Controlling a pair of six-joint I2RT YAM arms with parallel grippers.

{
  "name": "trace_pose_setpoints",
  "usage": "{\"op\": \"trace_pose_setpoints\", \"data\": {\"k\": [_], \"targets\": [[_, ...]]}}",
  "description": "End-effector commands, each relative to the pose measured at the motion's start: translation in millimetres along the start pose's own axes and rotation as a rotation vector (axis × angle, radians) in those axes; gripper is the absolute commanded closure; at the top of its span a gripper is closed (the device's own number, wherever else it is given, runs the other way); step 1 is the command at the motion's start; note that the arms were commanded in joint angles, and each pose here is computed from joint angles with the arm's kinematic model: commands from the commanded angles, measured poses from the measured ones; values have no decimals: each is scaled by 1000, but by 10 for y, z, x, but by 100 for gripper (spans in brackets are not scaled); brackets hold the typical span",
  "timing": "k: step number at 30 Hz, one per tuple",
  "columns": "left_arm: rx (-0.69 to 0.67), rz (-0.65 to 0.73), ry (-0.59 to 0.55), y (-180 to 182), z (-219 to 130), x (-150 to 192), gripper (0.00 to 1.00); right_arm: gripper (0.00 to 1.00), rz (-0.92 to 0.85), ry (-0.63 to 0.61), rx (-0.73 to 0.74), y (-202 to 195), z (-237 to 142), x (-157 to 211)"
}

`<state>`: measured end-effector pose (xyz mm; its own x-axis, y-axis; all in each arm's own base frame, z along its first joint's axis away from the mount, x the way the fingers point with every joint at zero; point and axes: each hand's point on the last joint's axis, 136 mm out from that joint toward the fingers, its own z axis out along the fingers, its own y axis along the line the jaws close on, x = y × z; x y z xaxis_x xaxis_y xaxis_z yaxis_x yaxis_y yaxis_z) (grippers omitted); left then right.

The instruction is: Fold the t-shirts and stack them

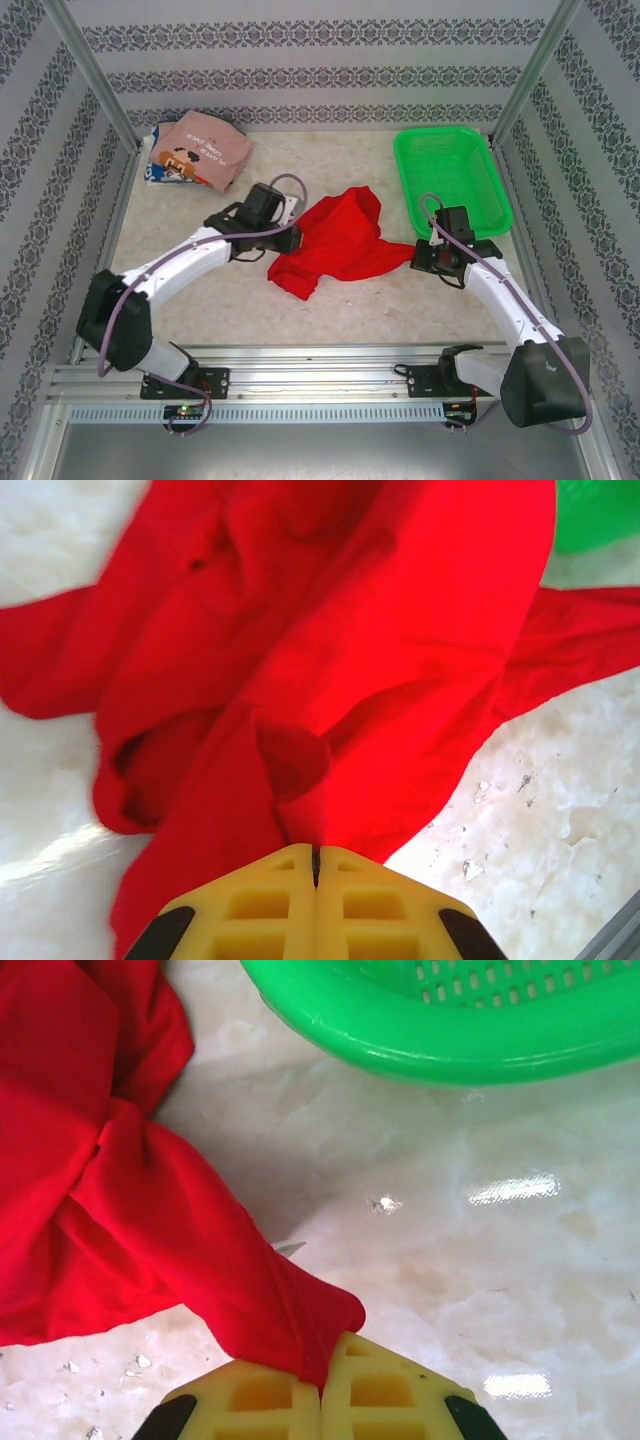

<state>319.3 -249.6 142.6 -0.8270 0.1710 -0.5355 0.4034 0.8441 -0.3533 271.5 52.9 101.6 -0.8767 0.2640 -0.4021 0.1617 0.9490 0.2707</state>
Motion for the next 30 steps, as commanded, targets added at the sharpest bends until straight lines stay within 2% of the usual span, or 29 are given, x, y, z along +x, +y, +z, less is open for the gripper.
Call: {"op": "trace_pose_setpoints", "data": {"k": [1, 6, 9, 11, 13, 15, 18, 21, 23, 27, 30], "targets": [[35, 0, -38, -249, 198, -106, 98, 100, 27, 13, 4, -31, 66, 31], [132, 1, 14, -632, 607, 74, 98, 100, 31, 12, 21, -72, 108, 42], [225, -9, 28, -839, 675, 158, 95, 100, 29, 18, 38, -109, 112, 57], [279, -18, 25, -929, 642, 198, 75, 100, 31, 16, 46, -129, 104, 50], [276, -19, 14, -923, 577, 199, 57, 100, 37, 15, 47, -138, 106, 50], [233, -4, -24, -878, 442, 108, 48, 100, 37, 15, 45, -139, 111, 51], [217, 2, -97, -880, 170, -121, 41, 100, 37, 17, 50, -152, 117, 54], [135, 6, -135, -731, -40, -284, 39, 100, 36, 15, 45, -142, 110, 43], [83, 13, -116, -590, -73, -297, 40, 100, 34, 14, 41, -131, 108, 38], [-23, 114, -15, -398, 38, -186, 47, 100, 32, 15, 37, -122, 103, 35], [-15, 153, 36, -360, 169, -100, 50, 100, 34, 13, 38, -129, 101, 45]]}}
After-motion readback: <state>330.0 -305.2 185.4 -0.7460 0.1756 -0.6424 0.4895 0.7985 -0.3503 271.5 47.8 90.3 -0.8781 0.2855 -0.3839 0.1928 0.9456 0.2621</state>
